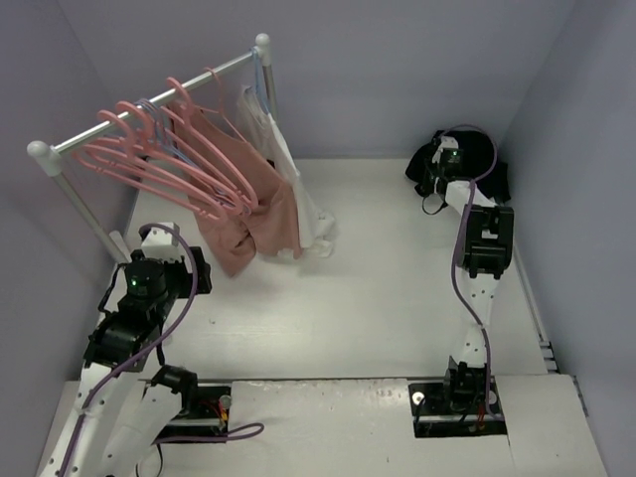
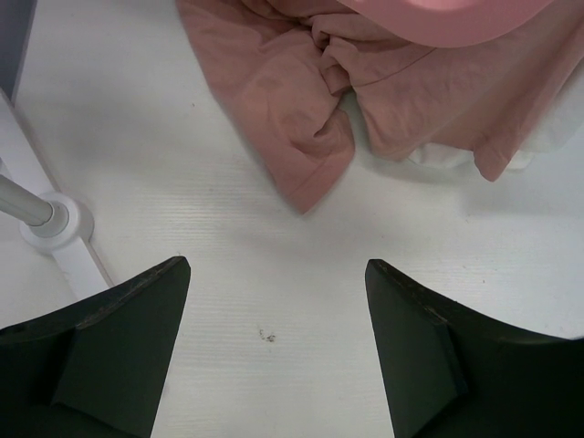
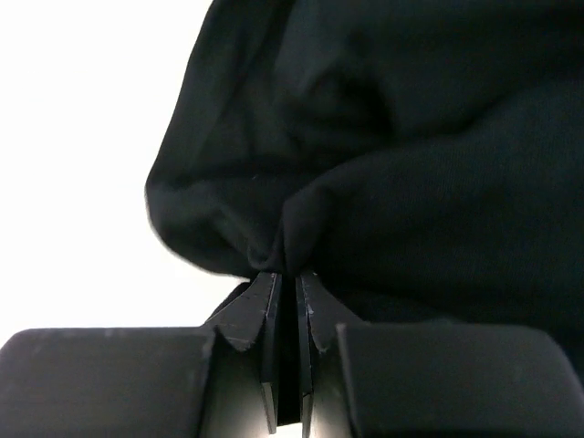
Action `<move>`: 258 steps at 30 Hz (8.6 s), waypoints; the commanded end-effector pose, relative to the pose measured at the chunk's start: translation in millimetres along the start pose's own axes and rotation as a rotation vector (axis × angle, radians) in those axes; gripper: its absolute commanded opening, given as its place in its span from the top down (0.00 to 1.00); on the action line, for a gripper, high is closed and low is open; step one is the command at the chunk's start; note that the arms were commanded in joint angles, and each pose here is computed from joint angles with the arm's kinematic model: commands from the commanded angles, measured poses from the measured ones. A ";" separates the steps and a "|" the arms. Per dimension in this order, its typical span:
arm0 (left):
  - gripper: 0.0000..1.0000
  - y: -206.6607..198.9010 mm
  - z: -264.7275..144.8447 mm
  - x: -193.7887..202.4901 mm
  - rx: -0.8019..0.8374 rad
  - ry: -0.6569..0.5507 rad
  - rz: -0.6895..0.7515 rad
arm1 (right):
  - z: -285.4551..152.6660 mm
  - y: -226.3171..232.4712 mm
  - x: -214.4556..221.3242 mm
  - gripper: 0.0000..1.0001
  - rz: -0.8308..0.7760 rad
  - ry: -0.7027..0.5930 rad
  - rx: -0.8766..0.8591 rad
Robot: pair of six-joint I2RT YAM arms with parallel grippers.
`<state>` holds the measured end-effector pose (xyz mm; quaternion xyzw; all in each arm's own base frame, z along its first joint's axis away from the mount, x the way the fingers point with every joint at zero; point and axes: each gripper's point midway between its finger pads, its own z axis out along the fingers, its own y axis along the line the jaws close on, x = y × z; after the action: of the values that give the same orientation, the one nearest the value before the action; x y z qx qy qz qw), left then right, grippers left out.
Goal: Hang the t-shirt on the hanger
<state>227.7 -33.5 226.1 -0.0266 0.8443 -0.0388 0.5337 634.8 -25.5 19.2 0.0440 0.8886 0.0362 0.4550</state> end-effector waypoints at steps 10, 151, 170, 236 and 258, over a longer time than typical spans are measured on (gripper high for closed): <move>0.27 -5.1 -24.2 -38.8 0.047 -0.181 -0.038 | -336.3 180.9 -243.5 1.00 -0.205 -0.523 -0.440; 0.74 -297.8 158.2 108.9 0.234 0.531 0.164 | -430.6 266.9 265.9 1.00 -0.059 0.008 -0.731; 1.00 -186.0 -51.5 -229.9 0.306 -0.338 0.033 | -513.9 296.5 -10.7 1.00 -0.394 -0.568 -0.505; 0.44 -110.9 38.6 148.8 0.039 0.382 0.004 | -396.9 303.6 262.0 0.62 -0.320 0.191 -0.532; 1.00 -121.2 -25.2 -165.2 0.163 -0.269 -0.051 | -474.4 294.5 -77.2 1.00 -0.673 -0.614 -0.183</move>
<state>248.0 -167.0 274.8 0.0051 0.8389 -0.1500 0.5232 247.3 287.1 238.8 -0.3206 0.7605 0.0811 0.5588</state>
